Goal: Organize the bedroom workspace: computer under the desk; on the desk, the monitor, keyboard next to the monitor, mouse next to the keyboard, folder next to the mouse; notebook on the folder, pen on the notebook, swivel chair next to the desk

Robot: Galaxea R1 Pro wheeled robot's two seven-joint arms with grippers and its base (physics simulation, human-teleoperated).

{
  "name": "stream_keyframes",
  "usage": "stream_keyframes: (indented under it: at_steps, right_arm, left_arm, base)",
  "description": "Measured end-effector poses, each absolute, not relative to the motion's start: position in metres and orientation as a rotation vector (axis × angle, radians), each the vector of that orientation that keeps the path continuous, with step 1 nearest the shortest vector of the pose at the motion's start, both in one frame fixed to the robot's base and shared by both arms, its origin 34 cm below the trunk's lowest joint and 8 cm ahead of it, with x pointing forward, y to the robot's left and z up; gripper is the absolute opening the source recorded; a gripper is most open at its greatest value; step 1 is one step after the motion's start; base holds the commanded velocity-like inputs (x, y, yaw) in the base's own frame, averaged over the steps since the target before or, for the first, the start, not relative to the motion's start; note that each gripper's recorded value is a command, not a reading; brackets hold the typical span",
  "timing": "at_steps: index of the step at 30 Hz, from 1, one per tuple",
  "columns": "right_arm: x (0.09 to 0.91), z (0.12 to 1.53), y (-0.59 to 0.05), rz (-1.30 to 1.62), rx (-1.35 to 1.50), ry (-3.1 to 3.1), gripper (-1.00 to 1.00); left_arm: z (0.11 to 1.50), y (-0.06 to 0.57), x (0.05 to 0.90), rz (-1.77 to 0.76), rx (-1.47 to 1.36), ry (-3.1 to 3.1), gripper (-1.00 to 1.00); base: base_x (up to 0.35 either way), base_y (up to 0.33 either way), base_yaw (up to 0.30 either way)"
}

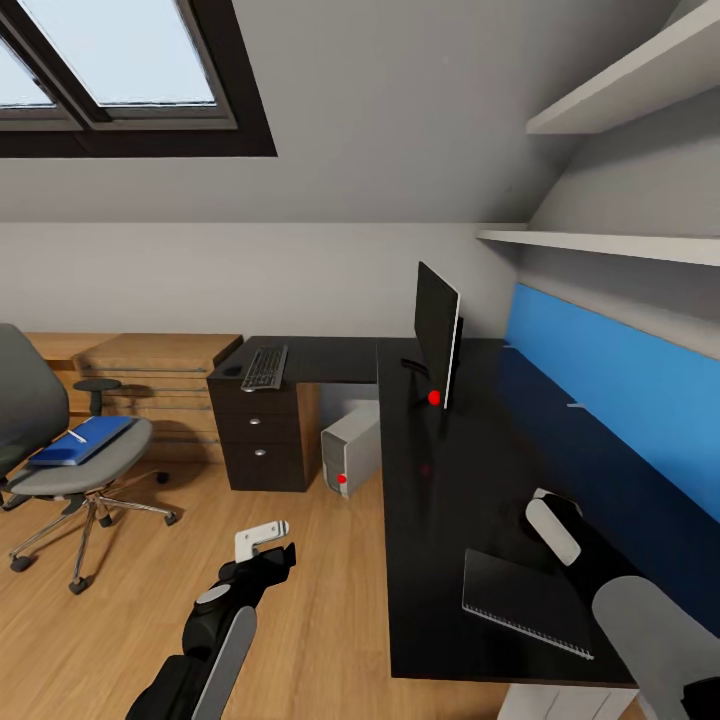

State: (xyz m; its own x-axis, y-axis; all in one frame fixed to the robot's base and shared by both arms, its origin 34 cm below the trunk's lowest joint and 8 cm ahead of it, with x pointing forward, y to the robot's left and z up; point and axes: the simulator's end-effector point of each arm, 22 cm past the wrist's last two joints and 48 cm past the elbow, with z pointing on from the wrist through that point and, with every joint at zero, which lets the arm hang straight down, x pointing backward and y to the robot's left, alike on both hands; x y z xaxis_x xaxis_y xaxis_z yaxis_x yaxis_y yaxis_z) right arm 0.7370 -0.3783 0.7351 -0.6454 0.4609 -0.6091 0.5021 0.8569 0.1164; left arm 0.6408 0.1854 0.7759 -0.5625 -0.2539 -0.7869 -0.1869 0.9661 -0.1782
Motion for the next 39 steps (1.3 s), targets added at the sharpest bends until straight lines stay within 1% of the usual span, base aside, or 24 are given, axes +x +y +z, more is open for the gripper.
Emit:
stream_keyframes:
  at_steps: [30,39]
  right_arm:
    - [0.736,0.733,-0.370,-0.114,0.642,2.424,1.00]
    - [0.741,0.734,-0.365,-0.079,0.673,2.421,1.00]
  left_arm:
    - [0.776,0.186,0.641,-0.092,-0.308,2.183,1.00]
    - [0.774,0.186,0.641,-0.093,-0.308,2.186,1.00]
  base:
    - [-0.001,0.000,0.000]
    - [-0.233,0.000,0.000]
